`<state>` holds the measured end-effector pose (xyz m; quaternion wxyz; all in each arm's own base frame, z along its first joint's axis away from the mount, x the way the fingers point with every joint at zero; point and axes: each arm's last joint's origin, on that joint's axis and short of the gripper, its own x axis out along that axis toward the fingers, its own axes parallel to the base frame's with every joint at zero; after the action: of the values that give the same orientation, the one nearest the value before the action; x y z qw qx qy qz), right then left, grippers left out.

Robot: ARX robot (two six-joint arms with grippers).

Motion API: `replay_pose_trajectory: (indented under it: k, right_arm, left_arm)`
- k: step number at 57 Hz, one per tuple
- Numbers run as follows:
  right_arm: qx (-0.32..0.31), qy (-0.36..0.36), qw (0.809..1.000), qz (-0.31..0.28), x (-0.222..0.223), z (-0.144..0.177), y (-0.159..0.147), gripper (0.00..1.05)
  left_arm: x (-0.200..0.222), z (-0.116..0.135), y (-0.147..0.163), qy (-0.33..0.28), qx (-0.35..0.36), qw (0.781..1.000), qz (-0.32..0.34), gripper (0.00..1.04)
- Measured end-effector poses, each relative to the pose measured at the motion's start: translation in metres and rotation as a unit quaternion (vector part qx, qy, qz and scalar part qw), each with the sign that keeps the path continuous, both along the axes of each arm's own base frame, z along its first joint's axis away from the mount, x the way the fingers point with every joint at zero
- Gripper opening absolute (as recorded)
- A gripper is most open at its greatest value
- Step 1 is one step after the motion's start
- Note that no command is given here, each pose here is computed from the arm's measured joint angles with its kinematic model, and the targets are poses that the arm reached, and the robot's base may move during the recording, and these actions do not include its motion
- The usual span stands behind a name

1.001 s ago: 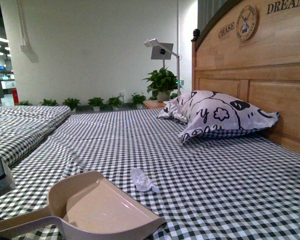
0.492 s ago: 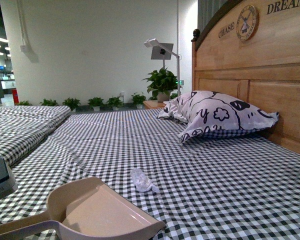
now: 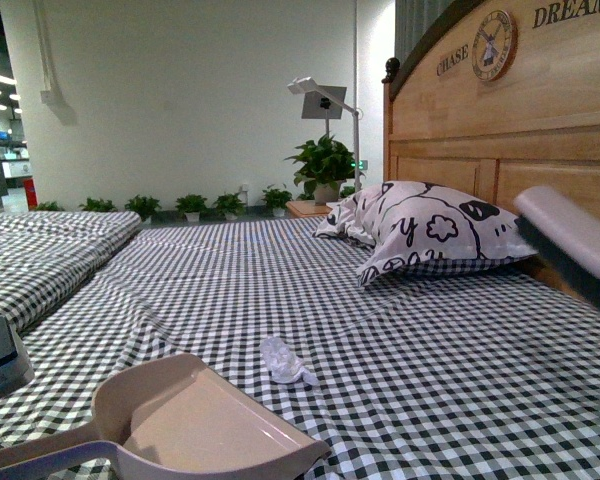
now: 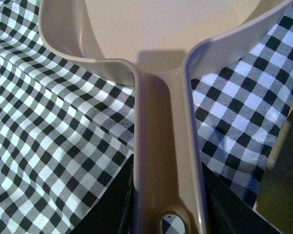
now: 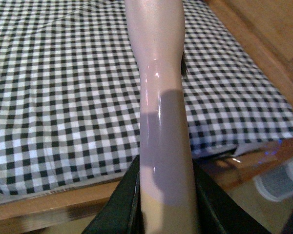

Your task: Clean up trash

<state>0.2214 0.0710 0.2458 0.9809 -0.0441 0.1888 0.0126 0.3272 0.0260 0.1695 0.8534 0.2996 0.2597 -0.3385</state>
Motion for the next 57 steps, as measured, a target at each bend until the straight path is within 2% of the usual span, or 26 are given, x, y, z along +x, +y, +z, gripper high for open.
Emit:
replay_pose_trajectory:
  k: [10,19,32,57]
  right_arm:
    - [-0.011,0.051,0.997,0.049,0.077,-0.01,0.032,0.22]
    - [-0.041,0.09,0.993,0.069,0.119,-0.024,0.062,0.22]
    - [-0.086,0.117,0.987,0.069,0.159,-0.04,0.097,0.22]
    - [-0.123,0.143,0.979,0.075,0.197,-0.064,0.132,0.22]
  left_arm:
    - [0.0,0.0,0.0,0.0,0.0,1.0,0.0,0.28]
    - [0.0,0.0,0.0,0.0,0.0,1.0,0.0,0.28]
    - [0.0,0.0,0.0,0.0,0.0,1.0,0.0,0.28]
    - [0.0,0.0,0.0,0.0,0.0,1.0,0.0,0.28]
